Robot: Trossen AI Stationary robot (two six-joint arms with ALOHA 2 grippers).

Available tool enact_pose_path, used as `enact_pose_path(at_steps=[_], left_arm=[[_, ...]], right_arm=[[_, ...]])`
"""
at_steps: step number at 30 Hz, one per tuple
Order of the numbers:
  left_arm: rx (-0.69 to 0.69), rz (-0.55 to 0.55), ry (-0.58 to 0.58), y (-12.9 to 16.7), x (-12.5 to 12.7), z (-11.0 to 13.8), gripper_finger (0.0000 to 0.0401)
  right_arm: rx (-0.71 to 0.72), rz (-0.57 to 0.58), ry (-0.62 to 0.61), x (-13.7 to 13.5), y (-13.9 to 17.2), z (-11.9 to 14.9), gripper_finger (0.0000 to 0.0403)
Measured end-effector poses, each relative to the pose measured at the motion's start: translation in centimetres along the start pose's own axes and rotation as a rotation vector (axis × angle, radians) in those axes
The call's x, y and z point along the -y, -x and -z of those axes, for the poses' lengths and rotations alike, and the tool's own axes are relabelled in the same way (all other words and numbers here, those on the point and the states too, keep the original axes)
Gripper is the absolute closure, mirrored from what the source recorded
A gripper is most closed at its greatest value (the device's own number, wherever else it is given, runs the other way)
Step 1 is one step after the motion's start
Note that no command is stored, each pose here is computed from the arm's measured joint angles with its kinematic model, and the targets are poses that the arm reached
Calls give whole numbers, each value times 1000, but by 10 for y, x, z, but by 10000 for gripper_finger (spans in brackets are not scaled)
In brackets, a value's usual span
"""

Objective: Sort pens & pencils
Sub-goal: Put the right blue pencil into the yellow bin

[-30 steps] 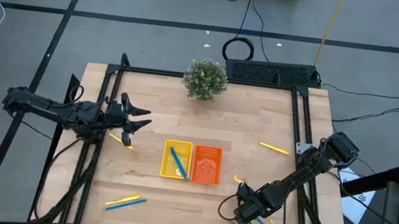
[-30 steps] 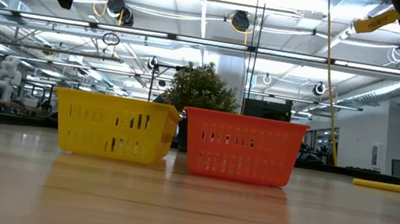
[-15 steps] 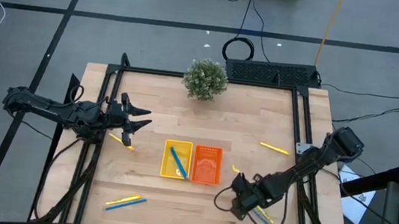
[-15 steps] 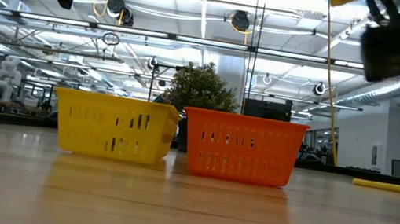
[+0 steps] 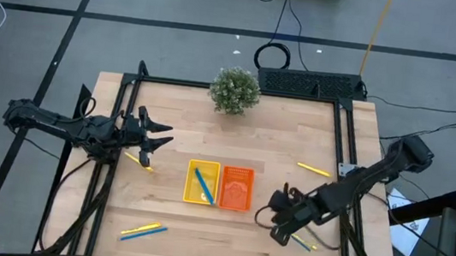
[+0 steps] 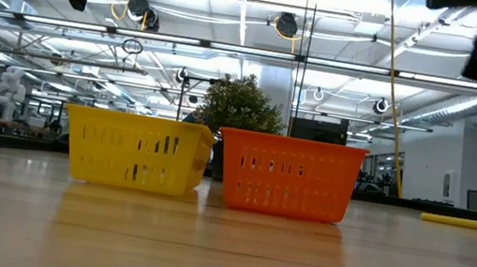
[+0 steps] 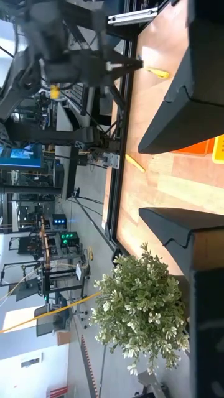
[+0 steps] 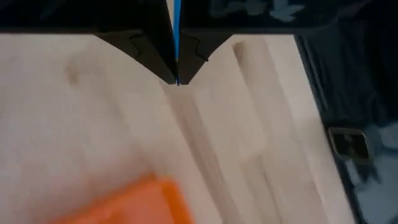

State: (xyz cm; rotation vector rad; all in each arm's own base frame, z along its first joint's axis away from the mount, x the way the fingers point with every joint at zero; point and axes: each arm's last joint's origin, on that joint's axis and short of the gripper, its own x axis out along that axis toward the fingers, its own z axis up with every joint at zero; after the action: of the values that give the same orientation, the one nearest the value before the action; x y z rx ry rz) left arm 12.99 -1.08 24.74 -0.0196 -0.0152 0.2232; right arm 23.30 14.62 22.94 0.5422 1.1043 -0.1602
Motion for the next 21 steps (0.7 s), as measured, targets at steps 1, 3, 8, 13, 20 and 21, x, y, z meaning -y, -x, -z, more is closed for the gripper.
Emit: enact_pose_path(at_steps=[1,3,8,13,20,21], left_arm=[[0,0,0,0,0,0,244],[1,0,0,0,0,0,244],[18,0,6,0,0,-2,244],[46,1,-16,-2,1,-4,244],[52,78,-129,-21,11,0,244],[58,86,-144,-25,13,1,244]], right_arm=[[33,-1,15,2,6,-3,403],[97,11,54,8,16,-11,403],[257,49,152,28,33,-41,403],[438,75,266,46,42,-80,403],[710,51,371,68,48,-123,403],[741,36,382,71,47,-126,403]])
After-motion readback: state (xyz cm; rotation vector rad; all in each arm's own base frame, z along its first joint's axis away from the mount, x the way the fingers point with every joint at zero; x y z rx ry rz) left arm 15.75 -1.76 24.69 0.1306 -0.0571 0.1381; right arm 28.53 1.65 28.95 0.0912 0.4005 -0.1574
